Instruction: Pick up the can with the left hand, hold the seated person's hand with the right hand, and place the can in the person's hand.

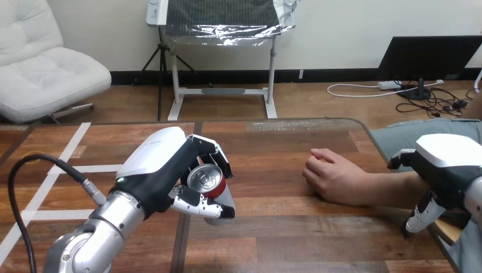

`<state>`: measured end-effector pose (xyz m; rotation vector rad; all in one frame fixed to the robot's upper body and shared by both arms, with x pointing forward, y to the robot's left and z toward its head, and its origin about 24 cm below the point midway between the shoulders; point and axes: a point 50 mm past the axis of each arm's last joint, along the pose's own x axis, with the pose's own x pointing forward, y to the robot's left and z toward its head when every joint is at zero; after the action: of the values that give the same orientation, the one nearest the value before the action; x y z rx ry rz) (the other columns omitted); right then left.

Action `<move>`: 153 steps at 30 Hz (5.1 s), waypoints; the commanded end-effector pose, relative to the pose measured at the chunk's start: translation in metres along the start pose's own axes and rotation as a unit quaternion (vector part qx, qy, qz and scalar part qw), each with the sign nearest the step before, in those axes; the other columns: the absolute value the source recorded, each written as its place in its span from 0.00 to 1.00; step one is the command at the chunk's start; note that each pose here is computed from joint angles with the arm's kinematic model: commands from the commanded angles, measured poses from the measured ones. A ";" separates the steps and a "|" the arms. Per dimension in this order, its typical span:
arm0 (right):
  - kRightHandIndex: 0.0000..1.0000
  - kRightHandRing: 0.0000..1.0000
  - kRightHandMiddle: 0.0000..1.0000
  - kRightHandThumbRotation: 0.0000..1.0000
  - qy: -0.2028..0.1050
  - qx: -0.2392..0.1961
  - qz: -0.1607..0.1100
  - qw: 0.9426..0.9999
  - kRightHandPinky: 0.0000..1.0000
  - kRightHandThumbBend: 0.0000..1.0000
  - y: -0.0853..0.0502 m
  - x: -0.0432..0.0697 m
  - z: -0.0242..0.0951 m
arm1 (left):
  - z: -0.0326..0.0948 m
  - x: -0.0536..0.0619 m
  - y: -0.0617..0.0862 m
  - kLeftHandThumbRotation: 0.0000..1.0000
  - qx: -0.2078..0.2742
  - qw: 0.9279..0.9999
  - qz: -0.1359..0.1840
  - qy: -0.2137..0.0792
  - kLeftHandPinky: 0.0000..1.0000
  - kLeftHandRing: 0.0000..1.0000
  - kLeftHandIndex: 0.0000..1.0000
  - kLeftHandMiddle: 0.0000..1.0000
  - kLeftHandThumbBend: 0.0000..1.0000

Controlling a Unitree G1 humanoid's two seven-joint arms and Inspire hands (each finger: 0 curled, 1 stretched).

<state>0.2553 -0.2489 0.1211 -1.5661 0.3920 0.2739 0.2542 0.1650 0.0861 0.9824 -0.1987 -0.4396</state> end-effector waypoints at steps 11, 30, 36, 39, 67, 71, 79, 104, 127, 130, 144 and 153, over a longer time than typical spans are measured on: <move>0.88 0.91 0.90 0.06 0.023 -0.018 -0.035 0.999 0.87 0.77 -0.026 0.016 -0.002 | 0.016 0.009 0.024 0.00 0.033 0.998 0.031 -0.040 0.32 0.37 0.49 0.44 0.61; 0.89 0.91 0.91 0.09 0.028 -0.012 -0.024 0.999 0.89 0.75 -0.023 0.029 -0.002 | 0.015 0.007 0.024 0.00 0.034 0.998 0.032 -0.039 0.33 0.37 0.50 0.45 0.62; 0.89 0.91 0.91 0.09 0.026 -0.022 -0.022 0.999 0.89 0.74 -0.020 0.035 -0.002 | 0.015 0.007 0.024 0.00 0.035 0.998 0.032 -0.039 0.33 0.38 0.50 0.45 0.62; 0.88 0.91 0.91 0.10 0.027 -0.026 -0.017 0.999 0.89 0.73 -0.020 0.037 -0.001 | 0.015 0.007 0.024 0.00 0.034 0.998 0.032 -0.039 0.33 0.38 0.50 0.45 0.62; 0.86 0.89 0.89 0.11 0.027 -0.027 0.022 0.999 0.88 0.69 -0.010 0.058 0.000 | 0.017 0.008 0.024 0.00 0.034 0.998 0.027 -0.038 0.33 0.38 0.50 0.45 0.61; 0.86 0.87 0.88 0.10 0.027 -0.014 0.024 0.999 0.85 0.69 -0.007 0.060 0.001 | 0.017 0.007 0.024 0.00 0.035 0.998 0.028 -0.036 0.33 0.38 0.50 0.46 0.62; 0.85 0.85 0.87 0.08 0.024 0.006 0.029 0.999 0.79 0.70 -0.002 0.064 0.003 | 0.017 0.007 0.024 0.00 0.036 0.998 0.028 -0.038 0.33 0.38 0.50 0.46 0.62; 0.72 0.53 0.62 0.01 -0.011 0.000 0.006 1.000 0.42 0.69 0.012 0.072 0.006 | 0.015 0.004 0.025 0.00 0.036 0.999 0.030 -0.029 0.33 0.38 0.50 0.45 0.63; 0.59 0.42 0.49 0.00 -0.017 0.021 0.002 1.000 0.35 0.72 0.024 0.078 0.004 | 0.013 0.003 0.027 0.00 0.035 0.999 0.027 -0.021 0.34 0.39 0.50 0.46 0.62; 0.57 0.41 0.48 0.00 -0.017 0.023 0.003 1.000 0.33 0.72 0.024 0.078 0.003 | 0.012 0.003 0.027 0.00 0.033 0.999 0.028 -0.022 0.35 0.39 0.50 0.46 0.62; 0.52 0.36 0.44 0.00 -0.014 0.035 0.001 0.999 0.30 0.74 0.025 0.077 0.001 | 0.011 0.004 0.027 0.00 0.033 0.999 0.027 -0.019 0.34 0.39 0.50 0.46 0.62; 0.52 0.36 0.44 0.00 -0.011 0.043 -0.003 0.999 0.30 0.76 0.024 0.076 -0.001 | 0.010 0.005 0.027 0.00 0.034 0.999 0.024 -0.015 0.34 0.39 0.50 0.46 0.62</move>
<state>0.3068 -0.2654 0.0598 -1.5180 0.4318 0.2785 0.2538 0.1677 0.0879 1.0221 -0.1634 -0.4602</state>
